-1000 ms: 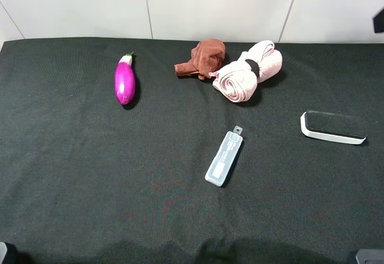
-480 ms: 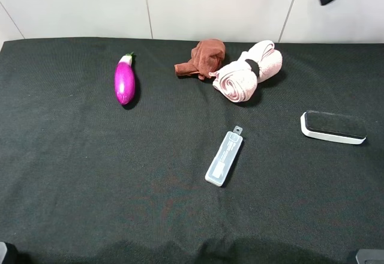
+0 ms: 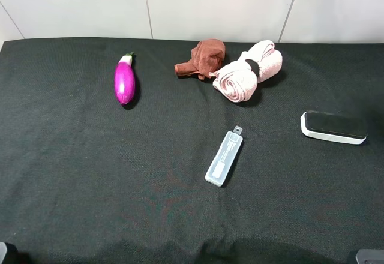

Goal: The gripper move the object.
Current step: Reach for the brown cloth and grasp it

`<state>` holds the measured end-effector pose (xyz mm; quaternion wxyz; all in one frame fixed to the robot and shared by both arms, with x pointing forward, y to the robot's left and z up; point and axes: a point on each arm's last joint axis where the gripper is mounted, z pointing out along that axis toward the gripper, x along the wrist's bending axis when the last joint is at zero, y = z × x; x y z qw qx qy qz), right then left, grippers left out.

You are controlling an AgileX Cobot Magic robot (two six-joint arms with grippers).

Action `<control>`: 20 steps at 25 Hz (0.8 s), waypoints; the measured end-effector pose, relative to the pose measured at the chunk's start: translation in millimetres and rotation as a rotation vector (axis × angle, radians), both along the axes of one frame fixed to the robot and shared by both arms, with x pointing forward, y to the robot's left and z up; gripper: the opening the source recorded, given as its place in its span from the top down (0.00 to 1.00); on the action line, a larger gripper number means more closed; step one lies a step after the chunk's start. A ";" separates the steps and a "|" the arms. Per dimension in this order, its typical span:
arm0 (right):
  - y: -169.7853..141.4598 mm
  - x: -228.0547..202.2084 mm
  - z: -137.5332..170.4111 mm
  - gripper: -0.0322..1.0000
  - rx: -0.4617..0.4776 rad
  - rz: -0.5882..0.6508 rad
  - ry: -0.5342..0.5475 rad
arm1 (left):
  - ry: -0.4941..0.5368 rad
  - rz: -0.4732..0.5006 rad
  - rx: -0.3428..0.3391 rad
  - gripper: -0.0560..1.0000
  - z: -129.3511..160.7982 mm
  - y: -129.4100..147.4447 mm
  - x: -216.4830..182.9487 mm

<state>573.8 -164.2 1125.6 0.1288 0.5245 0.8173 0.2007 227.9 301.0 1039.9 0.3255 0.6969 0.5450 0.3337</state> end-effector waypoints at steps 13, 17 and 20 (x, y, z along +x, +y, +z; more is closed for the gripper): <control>54.7 47.3 -26.0 0.30 -0.016 0.046 0.053 | 0.000 0.000 0.000 0.01 0.0 0.0 0.0; 65.9 62.4 -39.1 0.30 0.002 0.049 0.070 | 0.000 0.000 0.000 0.01 0.0 0.0 0.0; 70.7 69.9 -47.9 0.30 0.009 0.051 0.081 | 0.000 0.000 0.000 0.01 0.0 0.0 0.0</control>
